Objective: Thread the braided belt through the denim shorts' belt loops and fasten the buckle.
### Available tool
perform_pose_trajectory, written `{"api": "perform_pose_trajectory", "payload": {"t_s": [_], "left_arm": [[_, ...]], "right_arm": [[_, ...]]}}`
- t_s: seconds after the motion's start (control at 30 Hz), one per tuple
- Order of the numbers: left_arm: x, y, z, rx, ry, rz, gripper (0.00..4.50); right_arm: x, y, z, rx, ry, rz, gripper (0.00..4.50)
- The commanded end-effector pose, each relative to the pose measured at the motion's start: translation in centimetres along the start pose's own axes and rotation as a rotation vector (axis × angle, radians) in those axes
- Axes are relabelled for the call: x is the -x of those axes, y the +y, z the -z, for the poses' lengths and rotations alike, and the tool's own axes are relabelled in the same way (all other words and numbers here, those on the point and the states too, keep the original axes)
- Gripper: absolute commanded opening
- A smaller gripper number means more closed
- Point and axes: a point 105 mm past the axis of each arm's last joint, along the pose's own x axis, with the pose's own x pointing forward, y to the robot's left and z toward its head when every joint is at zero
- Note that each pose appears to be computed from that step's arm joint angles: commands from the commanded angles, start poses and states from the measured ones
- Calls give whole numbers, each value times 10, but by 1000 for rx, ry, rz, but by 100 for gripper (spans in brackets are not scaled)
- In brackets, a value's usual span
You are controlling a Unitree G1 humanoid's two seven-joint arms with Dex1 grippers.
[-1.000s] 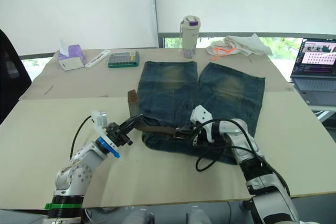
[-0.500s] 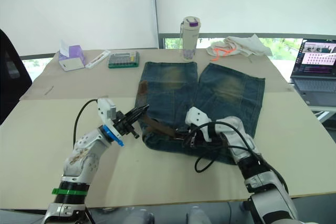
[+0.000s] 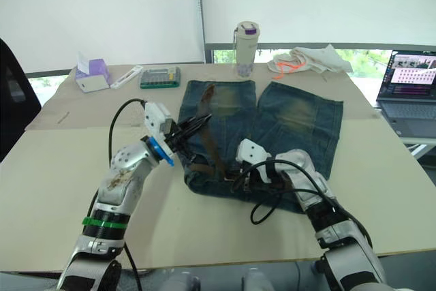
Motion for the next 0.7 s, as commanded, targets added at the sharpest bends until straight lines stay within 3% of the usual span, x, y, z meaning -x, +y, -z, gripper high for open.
{"api": "perform_pose_trajectory", "payload": {"t_s": [0.03,0.17,0.33,0.7], "left_arm": [[-10,6,-77,-4,-280,-38,0],[-17,-14,-92,135,-344,49,0],[-13,-23,-53,141,-172,80,0],[-1,-15,-17,195,-78,20,0]], "right_arm": [[-5,20,44,-91,163,-52,3],[-6,20,43,-90,155,-42,3],[-3,12,39,-87,115,8,3],[22,-5,-6,-174,-156,144,3]]}}
